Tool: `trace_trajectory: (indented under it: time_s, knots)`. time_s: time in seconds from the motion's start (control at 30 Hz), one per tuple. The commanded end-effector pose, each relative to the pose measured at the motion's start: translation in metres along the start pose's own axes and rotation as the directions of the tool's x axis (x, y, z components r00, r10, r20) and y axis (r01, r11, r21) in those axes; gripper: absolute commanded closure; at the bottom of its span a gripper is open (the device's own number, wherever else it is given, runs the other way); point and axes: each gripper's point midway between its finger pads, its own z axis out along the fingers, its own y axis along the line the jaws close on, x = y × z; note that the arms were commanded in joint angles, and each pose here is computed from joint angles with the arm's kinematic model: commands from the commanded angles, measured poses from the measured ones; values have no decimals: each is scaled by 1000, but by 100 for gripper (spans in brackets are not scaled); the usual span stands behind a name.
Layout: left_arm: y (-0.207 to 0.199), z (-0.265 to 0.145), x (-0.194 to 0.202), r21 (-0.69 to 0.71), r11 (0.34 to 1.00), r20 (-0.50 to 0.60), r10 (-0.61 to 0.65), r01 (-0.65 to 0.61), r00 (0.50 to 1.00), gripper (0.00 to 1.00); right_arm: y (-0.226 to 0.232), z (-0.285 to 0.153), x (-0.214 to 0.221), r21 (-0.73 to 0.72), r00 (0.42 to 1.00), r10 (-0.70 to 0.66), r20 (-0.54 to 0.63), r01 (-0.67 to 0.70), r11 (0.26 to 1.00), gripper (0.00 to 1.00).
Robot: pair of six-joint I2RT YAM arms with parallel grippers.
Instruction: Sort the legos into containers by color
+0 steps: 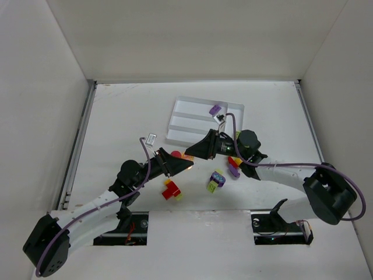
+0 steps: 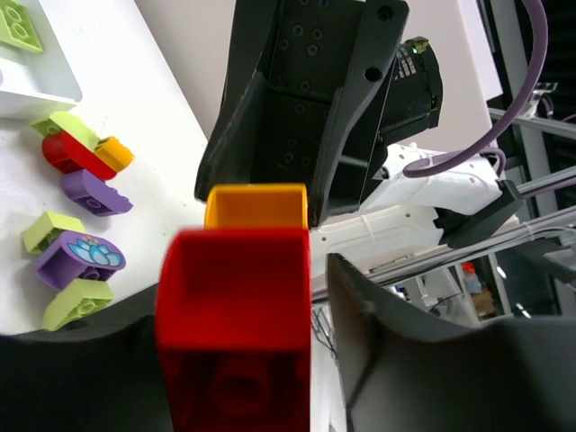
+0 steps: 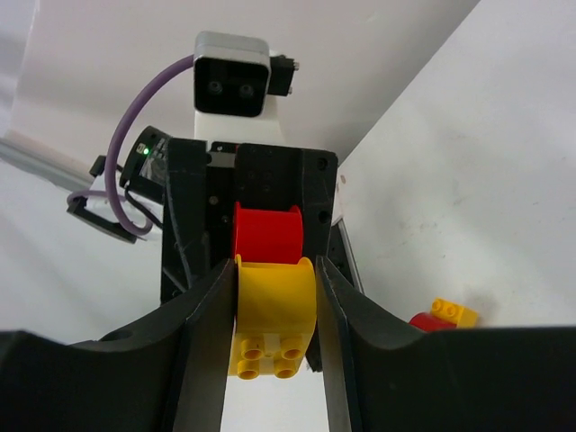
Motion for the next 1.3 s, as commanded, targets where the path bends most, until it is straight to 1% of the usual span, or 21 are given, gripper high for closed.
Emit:
trace_trajectory:
  time_s: [0.0, 0.17, 0.23, 0.37, 0.47, 0.57, 0.73, 0.83, 1.03, 1.07, 1.1, 1.17, 1.2, 1.27]
  knots:
    - [-30, 4, -16, 90, 994, 45, 64, -68, 997, 48, 11, -1, -20, -40, 997, -49, 63, 52, 998, 63]
    - [-26, 4, -18, 75, 994, 48, 73, -77, 996, 37, -1, -6, -24, -10, 996, -42, 76, 43, 999, 63]
    - [-25, 2, -21, 68, 994, 60, 81, -85, 995, 34, -8, -9, -26, 7, 996, -37, 83, 37, 999, 63]
    - [-18, -3, -30, 34, 995, 98, 90, -93, 991, 32, -20, -18, -32, 41, 994, -34, 104, 30, 999, 63]
    - [-9, -7, -39, -4, 995, 134, 97, -97, 986, 33, -26, -23, -34, 57, 993, -32, 112, 26, 998, 63]
    - [-1, -9, -46, -33, 995, 163, 100, -96, 981, 37, -29, -25, -34, 63, 993, -29, 114, 22, 998, 63]
    - [1, -5, -44, -39, 994, 154, 108, -104, 982, 43, -33, -22, -31, 67, 994, -21, 104, 14, 998, 63]
    - [4, -3, -46, -51, 993, 164, 114, -107, 980, 54, -37, -21, -31, 74, 995, -14, 100, 6, 997, 63]
    - [10, -2, -50, -72, 992, 188, 113, -101, 976, 70, -42, -16, -26, 81, 996, 0, 86, -7, 997, 62]
    - [10, -3, -51, -73, 992, 193, 114, -102, 975, 72, -43, -16, -26, 82, 996, 2, 87, -9, 997, 60]
    - [9, -3, -51, -73, 992, 198, 115, -102, 973, 74, -43, -16, -27, 83, 996, 2, 90, -9, 996, 55]
    - [8, -5, -53, -71, 992, 211, 113, -100, 971, 77, -43, -16, -26, 85, 996, 3, 91, -10, 996, 40]
    - [7, -6, -54, -69, 993, 217, 113, -100, 970, 78, -44, -16, -26, 88, 996, 3, 91, -11, 996, 34]
    - [6, -7, -57, -68, 993, 232, 110, -97, 966, 80, -48, -15, -24, 95, 996, 8, 90, -17, 995, 29]
